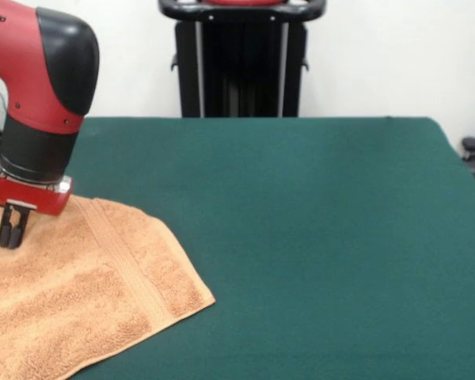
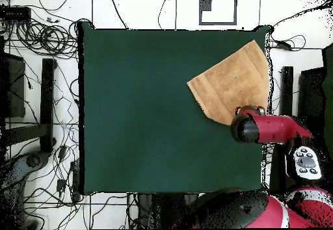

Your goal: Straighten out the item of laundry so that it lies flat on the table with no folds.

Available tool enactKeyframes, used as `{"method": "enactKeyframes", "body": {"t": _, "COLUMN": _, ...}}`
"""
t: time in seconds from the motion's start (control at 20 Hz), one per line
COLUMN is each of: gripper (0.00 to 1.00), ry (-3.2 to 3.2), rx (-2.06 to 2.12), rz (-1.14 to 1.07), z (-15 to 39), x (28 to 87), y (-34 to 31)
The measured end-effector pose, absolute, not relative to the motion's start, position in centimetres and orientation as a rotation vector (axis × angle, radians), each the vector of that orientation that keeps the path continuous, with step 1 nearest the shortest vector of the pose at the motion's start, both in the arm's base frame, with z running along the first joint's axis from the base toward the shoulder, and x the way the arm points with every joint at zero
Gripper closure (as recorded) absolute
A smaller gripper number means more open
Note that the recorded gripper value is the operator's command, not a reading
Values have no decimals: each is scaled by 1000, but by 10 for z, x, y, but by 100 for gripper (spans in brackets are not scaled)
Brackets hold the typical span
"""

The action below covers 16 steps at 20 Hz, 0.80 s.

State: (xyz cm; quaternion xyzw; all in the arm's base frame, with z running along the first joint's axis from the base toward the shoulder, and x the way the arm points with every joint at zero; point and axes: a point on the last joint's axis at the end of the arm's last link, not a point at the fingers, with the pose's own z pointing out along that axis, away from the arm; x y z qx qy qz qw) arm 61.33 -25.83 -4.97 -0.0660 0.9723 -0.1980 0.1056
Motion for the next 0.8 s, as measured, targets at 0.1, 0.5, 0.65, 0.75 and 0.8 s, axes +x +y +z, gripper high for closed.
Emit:
{"method": "enactKeyframes", "body": {"t": 0.1, "gripper": 100, "ry": 2868, "rx": -182, "rz": -586, "z": -50, "x": 613, "y": -257}}
{"method": "enactKeyframes", "body": {"t": 0.5, "gripper": 100, "ry": 2885, "rx": -94, "rz": -579, "z": -49, "x": 614, "y": -251}}
{"method": "enactKeyframes", "body": {"t": 0.65, "gripper": 100, "ry": 2887, "rx": -59, "rz": -573, "z": -49, "x": 615, "y": -252}}
{"method": "enactKeyframes", "body": {"t": 0.75, "gripper": 100, "ry": 2888, "rx": -27, "rz": -567, "z": -49, "x": 615, "y": -252}}
{"method": "enactKeyframes", "body": {"t": 0.8, "gripper": 100, "ry": 2889, "rx": -18, "rz": -565, "z": -49, "x": 615, "y": -252}}
